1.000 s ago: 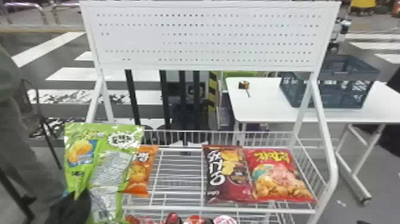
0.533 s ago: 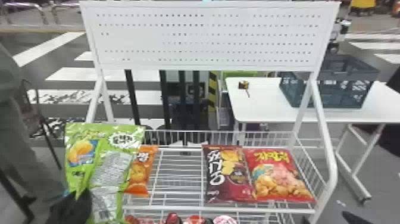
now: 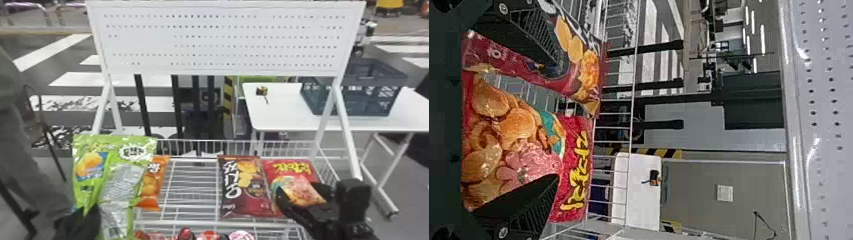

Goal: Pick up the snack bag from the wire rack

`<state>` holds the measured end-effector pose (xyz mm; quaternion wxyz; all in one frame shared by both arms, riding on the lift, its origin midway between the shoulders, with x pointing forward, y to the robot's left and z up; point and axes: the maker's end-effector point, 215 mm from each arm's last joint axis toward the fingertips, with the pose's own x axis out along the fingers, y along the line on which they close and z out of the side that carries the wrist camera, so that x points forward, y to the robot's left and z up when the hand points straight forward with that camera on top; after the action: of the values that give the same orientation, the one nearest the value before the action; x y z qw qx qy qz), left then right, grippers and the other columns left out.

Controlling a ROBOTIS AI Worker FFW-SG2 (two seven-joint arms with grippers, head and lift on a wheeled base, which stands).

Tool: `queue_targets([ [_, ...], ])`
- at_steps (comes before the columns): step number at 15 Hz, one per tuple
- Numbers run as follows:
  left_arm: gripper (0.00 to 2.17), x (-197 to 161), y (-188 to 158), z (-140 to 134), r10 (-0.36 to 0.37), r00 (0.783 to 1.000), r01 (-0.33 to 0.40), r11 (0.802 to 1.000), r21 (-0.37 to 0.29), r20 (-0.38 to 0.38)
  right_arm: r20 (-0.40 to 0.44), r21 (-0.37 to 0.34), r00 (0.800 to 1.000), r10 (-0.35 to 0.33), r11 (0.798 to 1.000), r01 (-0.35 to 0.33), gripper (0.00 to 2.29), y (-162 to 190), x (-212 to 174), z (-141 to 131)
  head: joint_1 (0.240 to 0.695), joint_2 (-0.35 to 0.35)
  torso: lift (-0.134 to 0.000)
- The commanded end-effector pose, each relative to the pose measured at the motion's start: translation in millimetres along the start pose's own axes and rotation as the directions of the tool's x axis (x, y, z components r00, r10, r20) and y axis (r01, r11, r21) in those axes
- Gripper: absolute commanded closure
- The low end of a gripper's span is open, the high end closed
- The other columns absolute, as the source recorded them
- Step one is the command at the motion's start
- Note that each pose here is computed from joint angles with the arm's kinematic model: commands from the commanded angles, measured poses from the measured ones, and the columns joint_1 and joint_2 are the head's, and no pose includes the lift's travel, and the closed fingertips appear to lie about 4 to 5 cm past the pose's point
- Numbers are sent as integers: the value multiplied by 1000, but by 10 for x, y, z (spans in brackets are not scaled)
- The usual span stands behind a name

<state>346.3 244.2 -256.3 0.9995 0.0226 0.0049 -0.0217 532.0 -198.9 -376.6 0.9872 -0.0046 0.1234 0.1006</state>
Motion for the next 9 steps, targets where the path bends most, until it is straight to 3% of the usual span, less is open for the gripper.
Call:
queue_targets([
  [1, 1878, 0, -10, 8, -2, 1000, 2, 1000, -1, 1, -49, -5, 998, -34, 999, 34, 97, -255, 364, -127, 499, 0, 0],
  [6, 1878, -7, -16, -2, -5, 1000, 5, 1000, 3, -2, -110, 32, 990, -89, 995, 93, 117, -688, 565, -278, 499, 0, 0],
  [9, 1878, -9, -51, -6, -11, 1000, 11, 1000, -2, -2, -190, 38, 979, -74, 996, 83, 421, -666, 515, -491, 499, 0, 0],
])
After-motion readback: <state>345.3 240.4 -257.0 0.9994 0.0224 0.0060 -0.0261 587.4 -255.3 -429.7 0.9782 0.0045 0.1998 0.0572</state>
